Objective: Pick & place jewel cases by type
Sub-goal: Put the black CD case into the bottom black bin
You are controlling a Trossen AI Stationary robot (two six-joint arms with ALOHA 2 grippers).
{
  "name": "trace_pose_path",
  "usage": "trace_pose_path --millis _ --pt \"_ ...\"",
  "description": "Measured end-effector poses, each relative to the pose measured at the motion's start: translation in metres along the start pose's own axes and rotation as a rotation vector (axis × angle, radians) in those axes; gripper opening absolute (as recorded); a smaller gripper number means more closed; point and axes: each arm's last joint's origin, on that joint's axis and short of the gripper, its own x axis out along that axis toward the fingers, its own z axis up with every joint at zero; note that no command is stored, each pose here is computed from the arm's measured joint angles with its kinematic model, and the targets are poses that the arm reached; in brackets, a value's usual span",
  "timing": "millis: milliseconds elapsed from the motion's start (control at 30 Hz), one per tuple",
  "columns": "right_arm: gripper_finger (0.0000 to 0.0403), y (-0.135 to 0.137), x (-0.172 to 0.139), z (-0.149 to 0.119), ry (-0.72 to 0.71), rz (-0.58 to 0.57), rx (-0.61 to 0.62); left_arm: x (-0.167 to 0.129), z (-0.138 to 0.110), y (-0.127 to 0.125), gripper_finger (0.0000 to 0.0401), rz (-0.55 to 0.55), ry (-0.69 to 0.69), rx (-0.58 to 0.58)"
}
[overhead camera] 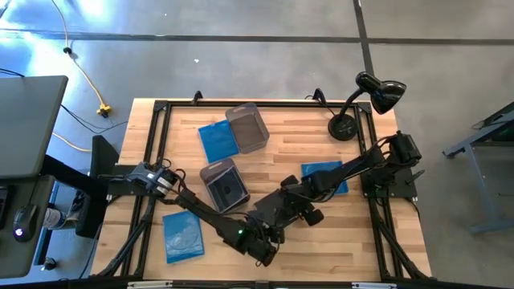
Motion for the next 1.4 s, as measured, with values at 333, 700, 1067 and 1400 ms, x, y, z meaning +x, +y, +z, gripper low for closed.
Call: trace_pose_path --millis 333,700,1067,1400 --pt "0.0184 0.003 0.001 0.003 -0.033 0.022 -0.021 0.006 0.009 -0.003 0.0220 0.012 0.000 0.075" --pt "0.0184 0.007 0.001 0.004 -0.001 -0.065 -0.031 -0.014 0.013 -0.030 0.0221 -0.001 -0.012 0.303" --pt "0.0183 0.012 -0.005 0.007 -0.014 -0.095 -0.026 -0.015 0.017 -0.027 0.0220 0.052 -0.005 0.317" --pt "0.0183 0.018 -0.005 0.005 -0.016 0.038 0.013 -0.015 0.021 -0.029 0.0220 0.058 0.006 0.311"
